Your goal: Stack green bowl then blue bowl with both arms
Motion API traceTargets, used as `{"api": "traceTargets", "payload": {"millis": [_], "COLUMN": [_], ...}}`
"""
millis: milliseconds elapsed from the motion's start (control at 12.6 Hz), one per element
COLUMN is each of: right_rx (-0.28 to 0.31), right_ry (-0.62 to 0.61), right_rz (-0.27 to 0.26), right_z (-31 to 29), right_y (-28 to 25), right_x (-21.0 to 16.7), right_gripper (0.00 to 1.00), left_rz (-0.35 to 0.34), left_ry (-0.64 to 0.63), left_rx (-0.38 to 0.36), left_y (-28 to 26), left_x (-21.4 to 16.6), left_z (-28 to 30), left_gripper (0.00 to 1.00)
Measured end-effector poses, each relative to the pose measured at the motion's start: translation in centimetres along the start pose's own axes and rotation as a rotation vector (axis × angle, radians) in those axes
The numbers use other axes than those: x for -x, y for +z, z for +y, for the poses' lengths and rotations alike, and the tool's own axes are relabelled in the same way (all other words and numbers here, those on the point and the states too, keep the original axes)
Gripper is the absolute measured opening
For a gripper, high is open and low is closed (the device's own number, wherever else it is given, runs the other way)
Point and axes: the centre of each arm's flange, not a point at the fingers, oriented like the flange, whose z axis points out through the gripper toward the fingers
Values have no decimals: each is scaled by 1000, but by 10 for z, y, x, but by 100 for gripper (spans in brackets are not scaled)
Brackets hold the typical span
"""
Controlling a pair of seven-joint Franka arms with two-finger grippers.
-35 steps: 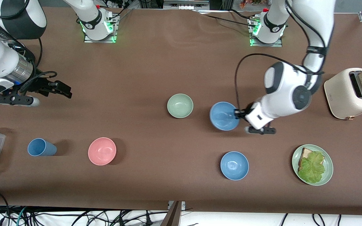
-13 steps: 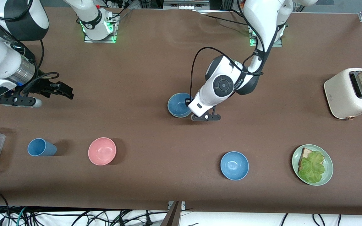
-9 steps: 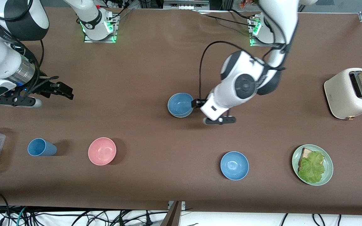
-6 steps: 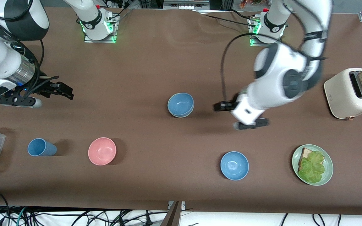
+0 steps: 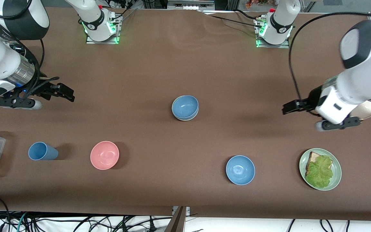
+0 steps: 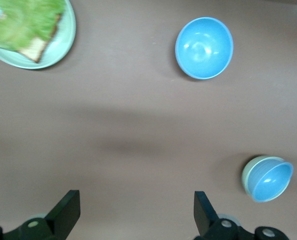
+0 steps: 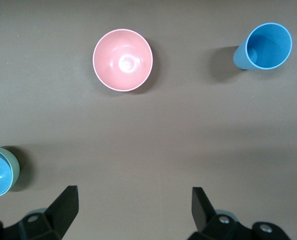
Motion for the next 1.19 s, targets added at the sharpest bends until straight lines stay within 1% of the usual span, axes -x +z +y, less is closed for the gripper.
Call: {"api": "traceTargets", "payload": {"millis": [159, 318, 477, 795, 875, 1034, 1114, 1193], "right_rx": [-1, -1, -4, -6, -4, 5, 7, 8], "right_ry": [-13, -27, -34, -81, -100, -143, -157, -166], "right_rz": [-1, -1, 12, 19, 12, -43, -64, -74], "right_z": [-7, -15, -18, -18, -17, -15, -15, -16], "right_y": [1, 0, -6, -18, -18, -16, -21, -28], "right_x": [2, 3, 3, 3, 4, 10, 14, 17], "right_gripper": [100, 100, 100, 100, 100, 100, 100, 100], "left_rz": [-18, -50, -57, -54, -57, -62, -63, -65], "left_ry": [-1, 42, 81, 112, 115, 122, 122, 122], "left_rx": [5, -13, -56, -57, -57, -57, -57, -58], "left_y": [-21, -29, -29, -35, -36, -35, -34, -33], "left_x": [6, 11, 12, 16, 17, 18, 18, 18], "left_z": [-39, -67, -74, -76, -75, -71, -71, -71], "left_gripper": [100, 100, 100, 100, 100, 100, 100, 100]}}
